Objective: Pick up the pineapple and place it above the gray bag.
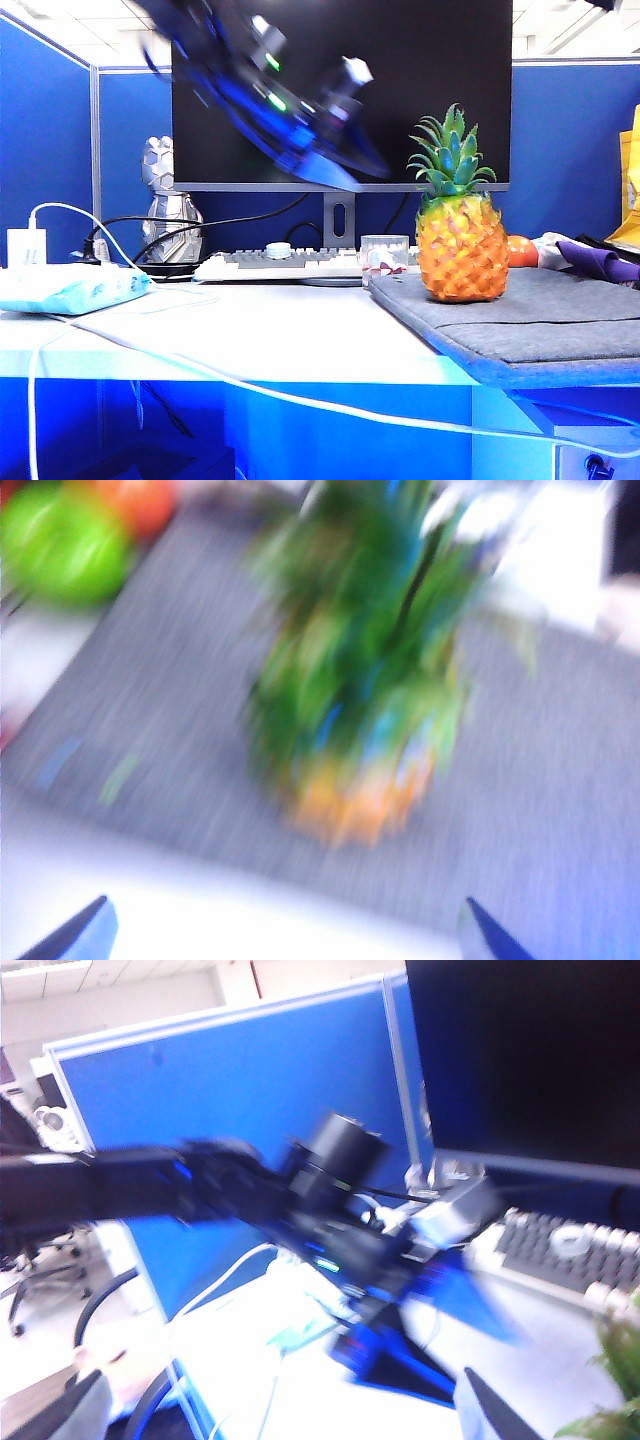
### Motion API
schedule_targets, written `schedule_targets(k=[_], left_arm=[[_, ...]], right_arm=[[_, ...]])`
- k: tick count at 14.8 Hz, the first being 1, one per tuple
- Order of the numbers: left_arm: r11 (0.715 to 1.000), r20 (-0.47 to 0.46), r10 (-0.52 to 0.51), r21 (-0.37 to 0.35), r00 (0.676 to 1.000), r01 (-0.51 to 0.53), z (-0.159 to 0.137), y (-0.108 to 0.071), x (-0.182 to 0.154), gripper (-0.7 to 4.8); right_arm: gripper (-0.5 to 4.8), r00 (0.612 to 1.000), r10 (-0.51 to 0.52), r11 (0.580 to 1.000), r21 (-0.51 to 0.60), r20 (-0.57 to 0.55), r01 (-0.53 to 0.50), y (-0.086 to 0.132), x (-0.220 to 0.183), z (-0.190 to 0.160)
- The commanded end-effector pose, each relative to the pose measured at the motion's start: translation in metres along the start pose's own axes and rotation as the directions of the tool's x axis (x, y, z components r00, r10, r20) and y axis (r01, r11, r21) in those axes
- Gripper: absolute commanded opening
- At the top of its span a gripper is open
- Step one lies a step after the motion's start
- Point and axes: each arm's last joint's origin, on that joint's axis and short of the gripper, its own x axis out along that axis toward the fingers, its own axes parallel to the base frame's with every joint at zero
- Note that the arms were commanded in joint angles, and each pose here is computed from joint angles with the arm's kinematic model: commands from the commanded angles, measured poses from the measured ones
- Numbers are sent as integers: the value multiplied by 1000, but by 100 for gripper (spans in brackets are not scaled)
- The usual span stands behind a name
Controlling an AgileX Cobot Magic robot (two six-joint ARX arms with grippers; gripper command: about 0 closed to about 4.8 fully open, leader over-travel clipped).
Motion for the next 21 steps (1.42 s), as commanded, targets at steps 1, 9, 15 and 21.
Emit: schedule_targets(k=[1, 9, 15, 21], left_arm=[[981, -134, 191, 38, 972, -188, 27, -25, -71, 479], [884, 29, 467, -12, 884, -467, 92, -153, -253, 171], [832, 134, 549, 13, 825, -555, 59, -251, -352, 52], [670, 282, 735, -162, 617, -724, -82, -278, -309, -3]], right_arm=[[479, 991, -94, 994, -53, 95, 100, 6, -7, 16], [479, 932, -274, 936, -156, 237, 314, 62, -67, 101], [-1, 919, -336, 882, -273, 205, 383, 130, -99, 84], [-1, 864, -493, 826, -259, 103, 501, 135, -113, 38]])
